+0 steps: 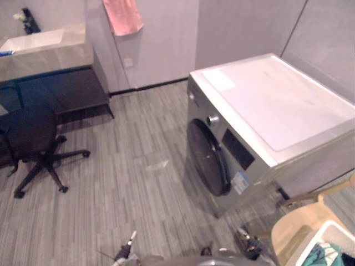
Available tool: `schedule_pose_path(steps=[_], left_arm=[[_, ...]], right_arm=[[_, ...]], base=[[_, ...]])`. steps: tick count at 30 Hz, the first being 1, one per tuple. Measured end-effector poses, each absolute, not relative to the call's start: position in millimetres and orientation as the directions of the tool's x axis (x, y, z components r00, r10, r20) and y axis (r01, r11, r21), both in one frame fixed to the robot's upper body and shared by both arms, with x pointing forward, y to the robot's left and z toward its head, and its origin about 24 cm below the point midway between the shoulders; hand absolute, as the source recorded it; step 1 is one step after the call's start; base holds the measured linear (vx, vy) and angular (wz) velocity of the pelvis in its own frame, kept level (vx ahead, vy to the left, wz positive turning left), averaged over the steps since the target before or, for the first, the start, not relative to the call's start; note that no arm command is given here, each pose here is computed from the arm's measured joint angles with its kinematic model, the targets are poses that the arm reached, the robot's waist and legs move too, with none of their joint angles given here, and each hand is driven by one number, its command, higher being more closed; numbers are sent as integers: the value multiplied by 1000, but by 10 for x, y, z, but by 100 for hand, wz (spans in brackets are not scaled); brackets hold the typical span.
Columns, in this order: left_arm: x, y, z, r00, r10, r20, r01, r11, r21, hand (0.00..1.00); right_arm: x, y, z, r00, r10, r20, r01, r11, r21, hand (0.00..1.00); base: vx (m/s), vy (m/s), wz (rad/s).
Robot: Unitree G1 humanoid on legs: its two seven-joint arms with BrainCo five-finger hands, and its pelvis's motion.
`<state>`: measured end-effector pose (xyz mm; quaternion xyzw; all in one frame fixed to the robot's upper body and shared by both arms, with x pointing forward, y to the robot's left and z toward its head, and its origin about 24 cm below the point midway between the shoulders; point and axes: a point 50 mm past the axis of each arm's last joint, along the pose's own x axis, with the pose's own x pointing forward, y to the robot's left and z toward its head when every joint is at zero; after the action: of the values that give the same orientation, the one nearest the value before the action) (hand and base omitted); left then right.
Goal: Pick up the laundry basket with both hands and put the clothes into the washing machine.
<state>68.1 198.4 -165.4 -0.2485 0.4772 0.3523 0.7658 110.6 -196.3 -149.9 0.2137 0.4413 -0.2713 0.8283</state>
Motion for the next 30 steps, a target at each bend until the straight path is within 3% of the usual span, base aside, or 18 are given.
schedule_pose_path(steps=[4,9,11,14,18,24,30], left_arm=[[639,2012,-1656,284,314,-906,-799,600,-42,0],[512,2030,-1669,242,332,-912,-819,574,-8,0],[456,1973,-1694,221,311,-924,-804,595,8,0],[481,2155,-1665,242,339,-909,-724,687,64,0],[575,2148,-1649,286,329,-900,-646,760,72,0],[800,1987,-1631,356,286,-890,-585,811,26,0],[959,2092,-1569,402,319,-858,-560,827,45,0]], right_arm=[[1448,-1923,-1261,622,-254,-741,533,830,163,0],[1568,-1917,-1131,694,-247,-676,470,867,167,0],[1545,-1988,-1124,701,-240,-671,441,886,144,0],[1400,-1759,-1171,699,-163,-696,382,908,171,0],[1566,-1620,-1014,781,-84,-619,274,936,220,0],[1878,-1916,-769,846,-142,-514,227,968,105,0],[2407,-2066,-286,928,-216,-305,249,966,74,0]], base=[[22,187,-49],[71,299,-49],[128,472,-17],[114,270,7],[10,111,-42],[-43,-51,-5],[-54,-29,15]])
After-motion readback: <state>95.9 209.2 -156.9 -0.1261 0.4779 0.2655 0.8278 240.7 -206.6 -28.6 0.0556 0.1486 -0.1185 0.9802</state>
